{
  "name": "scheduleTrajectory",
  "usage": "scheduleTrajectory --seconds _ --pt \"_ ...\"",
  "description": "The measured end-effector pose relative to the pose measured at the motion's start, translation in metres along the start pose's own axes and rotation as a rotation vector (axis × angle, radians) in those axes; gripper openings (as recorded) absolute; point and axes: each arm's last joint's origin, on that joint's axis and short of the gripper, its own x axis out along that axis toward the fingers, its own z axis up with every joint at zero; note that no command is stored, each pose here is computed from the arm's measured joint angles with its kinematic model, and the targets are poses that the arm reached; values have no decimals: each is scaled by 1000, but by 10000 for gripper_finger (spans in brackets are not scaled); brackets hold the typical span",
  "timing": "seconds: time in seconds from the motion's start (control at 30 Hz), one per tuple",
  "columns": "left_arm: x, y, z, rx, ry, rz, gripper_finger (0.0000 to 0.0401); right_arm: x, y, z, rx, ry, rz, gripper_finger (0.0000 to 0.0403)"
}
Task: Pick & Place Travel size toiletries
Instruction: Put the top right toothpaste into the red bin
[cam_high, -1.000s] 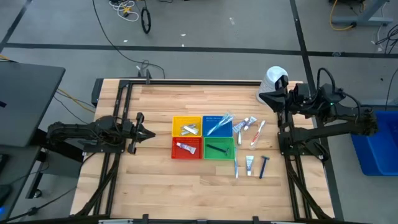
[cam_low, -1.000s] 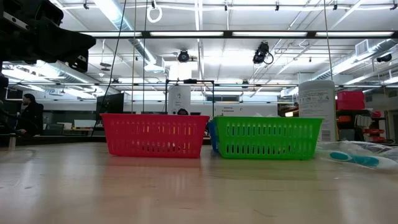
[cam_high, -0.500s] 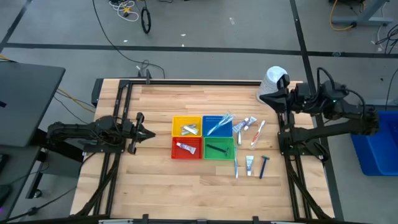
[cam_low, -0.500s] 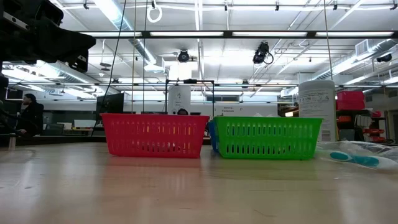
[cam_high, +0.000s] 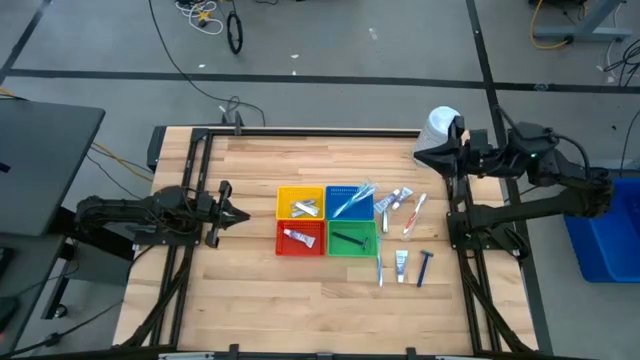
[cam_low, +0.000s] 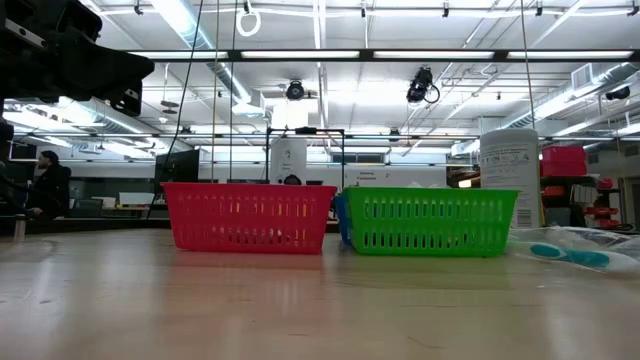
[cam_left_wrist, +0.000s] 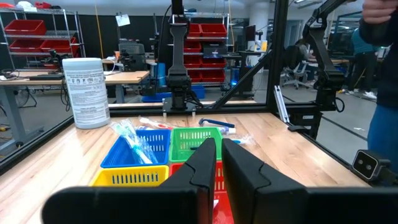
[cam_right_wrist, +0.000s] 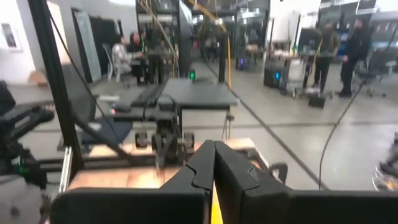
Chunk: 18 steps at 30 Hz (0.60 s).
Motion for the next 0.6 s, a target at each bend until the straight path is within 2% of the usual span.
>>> scheduleTrajectory --seconds 0.2,0.37,0.6 --pt "0 0 0 0 0 0 32 4 -2 -17 -6 176 -19 16" --pt "0 0 0 0 0 0 32 5 -5 -32 -23 331 -109 16" --pt "0 0 0 0 0 0 32 1 -10 -41 -37 431 -187 16"
